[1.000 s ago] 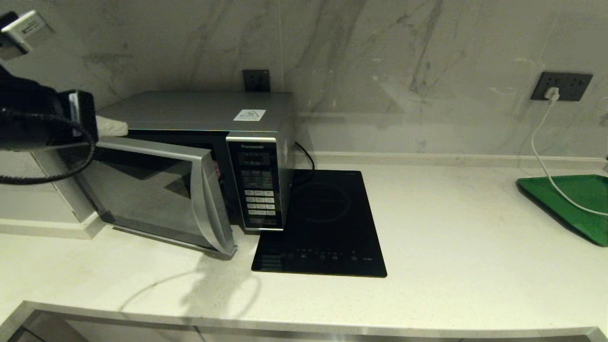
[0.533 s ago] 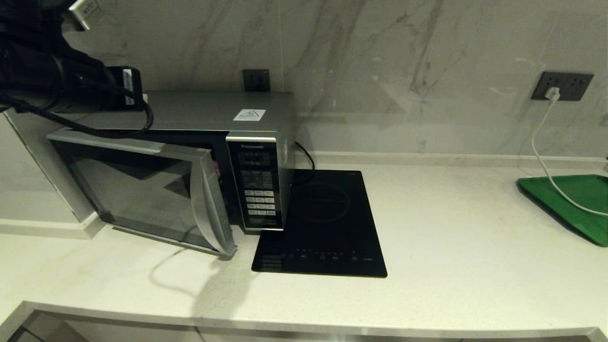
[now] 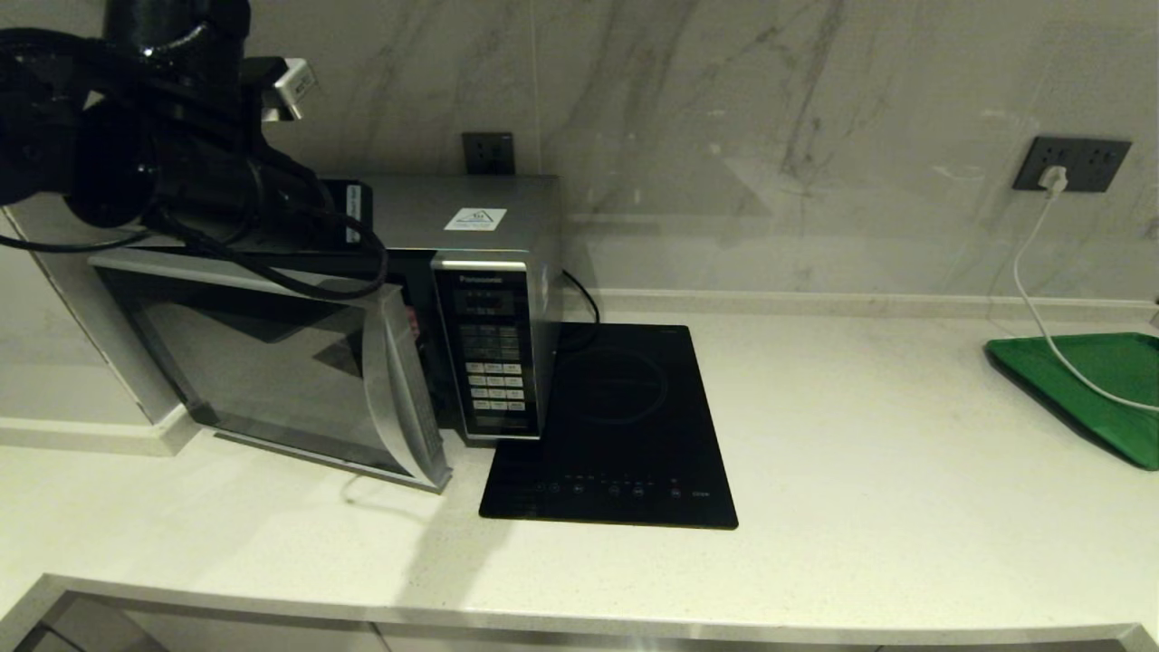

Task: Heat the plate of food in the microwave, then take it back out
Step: Open the microwave oven

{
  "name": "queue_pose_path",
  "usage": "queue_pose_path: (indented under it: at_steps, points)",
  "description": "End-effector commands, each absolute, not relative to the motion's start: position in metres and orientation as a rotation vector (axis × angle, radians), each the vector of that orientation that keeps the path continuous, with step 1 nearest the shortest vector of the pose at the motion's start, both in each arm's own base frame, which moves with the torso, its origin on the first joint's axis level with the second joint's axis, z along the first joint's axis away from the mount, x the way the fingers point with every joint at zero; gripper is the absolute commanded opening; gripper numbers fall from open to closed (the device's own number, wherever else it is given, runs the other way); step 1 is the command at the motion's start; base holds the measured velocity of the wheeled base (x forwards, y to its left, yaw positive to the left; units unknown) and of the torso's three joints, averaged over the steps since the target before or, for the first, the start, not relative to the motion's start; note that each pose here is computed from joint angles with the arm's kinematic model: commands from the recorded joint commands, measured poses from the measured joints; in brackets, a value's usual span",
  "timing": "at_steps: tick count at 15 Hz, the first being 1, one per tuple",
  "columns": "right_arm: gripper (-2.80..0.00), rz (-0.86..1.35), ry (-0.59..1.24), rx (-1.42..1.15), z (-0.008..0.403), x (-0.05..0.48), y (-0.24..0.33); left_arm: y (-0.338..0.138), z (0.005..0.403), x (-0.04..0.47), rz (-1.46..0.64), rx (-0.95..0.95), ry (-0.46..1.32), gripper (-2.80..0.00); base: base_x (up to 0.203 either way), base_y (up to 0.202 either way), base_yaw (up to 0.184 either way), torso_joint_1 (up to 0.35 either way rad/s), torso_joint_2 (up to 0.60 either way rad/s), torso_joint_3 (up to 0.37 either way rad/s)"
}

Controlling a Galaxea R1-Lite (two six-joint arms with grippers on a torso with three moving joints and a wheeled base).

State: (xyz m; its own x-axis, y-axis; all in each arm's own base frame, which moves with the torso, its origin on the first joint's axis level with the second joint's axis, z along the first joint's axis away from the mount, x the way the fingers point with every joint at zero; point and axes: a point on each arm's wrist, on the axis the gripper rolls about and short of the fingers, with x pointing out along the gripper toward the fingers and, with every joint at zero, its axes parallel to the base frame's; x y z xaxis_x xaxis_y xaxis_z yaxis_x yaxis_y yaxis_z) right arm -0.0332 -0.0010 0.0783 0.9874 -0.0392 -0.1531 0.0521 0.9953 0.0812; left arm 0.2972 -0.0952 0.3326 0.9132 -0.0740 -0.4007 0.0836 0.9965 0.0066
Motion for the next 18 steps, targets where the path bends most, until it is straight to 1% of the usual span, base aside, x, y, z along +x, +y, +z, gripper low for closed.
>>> queue_pose_path:
  at_steps: [1,6,9,13,15,18]
  points:
    - [-2.80,-0.046,0.153,0.086,0.078,-0.033,-0.001,-0.099,0.317,0.309,-0.064,0.031,0.462,-2.80,0.000,0.000,0.000,0.000,0.00,0.000]
    - [-2.80,-0.046,0.153,0.085,0.078,-0.033,-0.001,-0.100,0.303,0.313,-0.053,0.033,0.509,-2.80,0.000,0.000,0.000,0.000,0.00,0.000]
    - [-2.80,-0.045,0.153,0.086,0.078,-0.033,-0.001,-0.098,0.304,0.309,-0.048,0.024,0.509,-2.80,0.000,0.000,0.000,0.000,0.00,0.000]
    - [-2.80,-0.046,0.153,0.086,0.078,-0.033,-0.001,-0.091,0.311,0.291,-0.026,0.030,0.490,-2.80,0.000,0.000,0.000,0.000,0.00,0.000]
    - [-2.80,-0.046,0.153,0.086,0.078,-0.033,-0.001,-0.084,0.309,0.279,0.038,0.054,0.495,-2.80,0.000,0.000,0.000,0.000,0.00,0.000]
    - [-2.80,-0.045,0.152,0.086,0.078,-0.033,-0.001,-0.062,0.299,0.263,0.233,0.145,0.521,-2.80,0.000,0.000,0.000,0.000,0.00,0.000]
